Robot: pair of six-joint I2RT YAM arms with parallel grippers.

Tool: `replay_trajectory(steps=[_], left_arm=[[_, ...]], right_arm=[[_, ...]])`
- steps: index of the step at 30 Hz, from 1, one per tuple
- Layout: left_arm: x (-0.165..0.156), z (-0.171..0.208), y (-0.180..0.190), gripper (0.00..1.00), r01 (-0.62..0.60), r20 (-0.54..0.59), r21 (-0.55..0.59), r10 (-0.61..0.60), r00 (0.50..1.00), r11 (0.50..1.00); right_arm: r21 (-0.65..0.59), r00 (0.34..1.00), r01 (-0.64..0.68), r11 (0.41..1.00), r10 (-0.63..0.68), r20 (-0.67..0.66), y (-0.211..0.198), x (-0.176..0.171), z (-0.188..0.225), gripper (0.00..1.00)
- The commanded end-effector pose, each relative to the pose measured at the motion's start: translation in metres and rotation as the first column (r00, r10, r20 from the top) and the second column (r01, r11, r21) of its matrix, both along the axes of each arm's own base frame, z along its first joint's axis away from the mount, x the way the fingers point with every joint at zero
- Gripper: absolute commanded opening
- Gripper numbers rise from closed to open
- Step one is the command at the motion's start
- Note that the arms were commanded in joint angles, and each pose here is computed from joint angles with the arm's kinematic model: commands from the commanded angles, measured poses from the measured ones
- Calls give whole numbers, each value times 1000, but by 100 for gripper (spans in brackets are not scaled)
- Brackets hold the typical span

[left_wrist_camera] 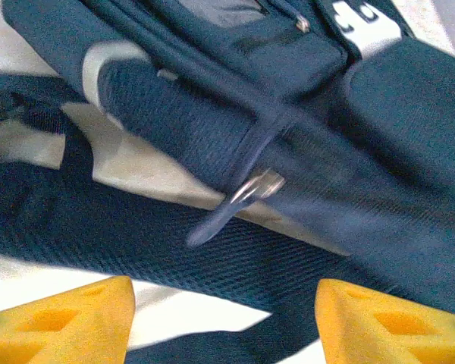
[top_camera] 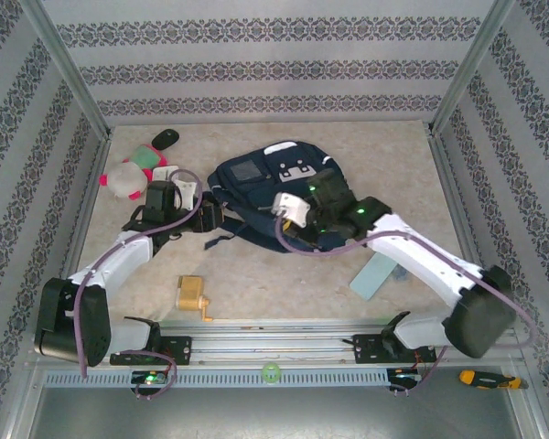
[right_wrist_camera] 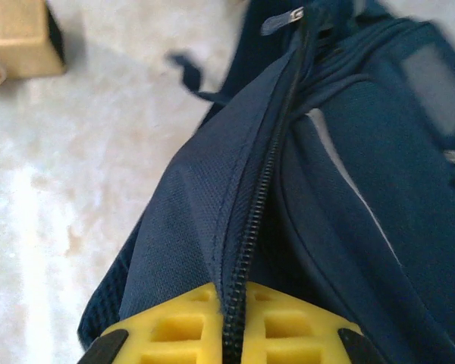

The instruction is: Pack books, pencil case, and school supplies into a backpack

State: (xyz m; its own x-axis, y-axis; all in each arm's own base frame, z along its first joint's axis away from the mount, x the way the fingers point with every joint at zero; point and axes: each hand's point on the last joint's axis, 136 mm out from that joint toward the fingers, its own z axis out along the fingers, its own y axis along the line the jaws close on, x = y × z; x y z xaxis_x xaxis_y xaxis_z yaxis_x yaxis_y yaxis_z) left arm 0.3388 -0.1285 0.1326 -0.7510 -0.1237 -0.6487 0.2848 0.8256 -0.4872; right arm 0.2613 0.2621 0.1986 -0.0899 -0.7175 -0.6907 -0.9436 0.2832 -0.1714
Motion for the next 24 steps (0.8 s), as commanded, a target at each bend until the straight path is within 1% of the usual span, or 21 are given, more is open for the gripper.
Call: replay_trajectory(steps=[1,4,7,9,12,16,18,21,24], left_arm=[[3,32,-17,61,107,220,-69,-89,971,992],[-3,29,-22,60,144,297,-50,-123,947,988],[-5,21,-25,59,182,324,3,-173,930,983],[-4,20,-31,58,226,357,35,-223,907,974],[1,21,-38,58,265,393,43,-260,882,963],[10,15,-49,58,318,373,57,-316,872,946],[14,10,-52,57,324,365,60,-323,873,944],[18,0,-54,52,319,362,59,-319,876,946],[21,-8,-57,50,324,351,63,-325,878,944]], right_arm=[[35,998,-46,998,45,33,-5,3,16,0],[63,999,-36,997,34,41,-13,9,26,0],[86,997,-48,995,43,57,-17,8,34,0],[104,997,-59,993,52,63,-16,6,39,0],[119,996,-72,990,64,69,-16,3,42,0],[124,995,-73,990,64,75,-16,3,44,0],[129,995,-72,989,61,82,-16,3,47,0],[135,994,-70,988,57,96,-17,3,50,0],[135,994,-66,989,53,100,-17,4,51,0]])
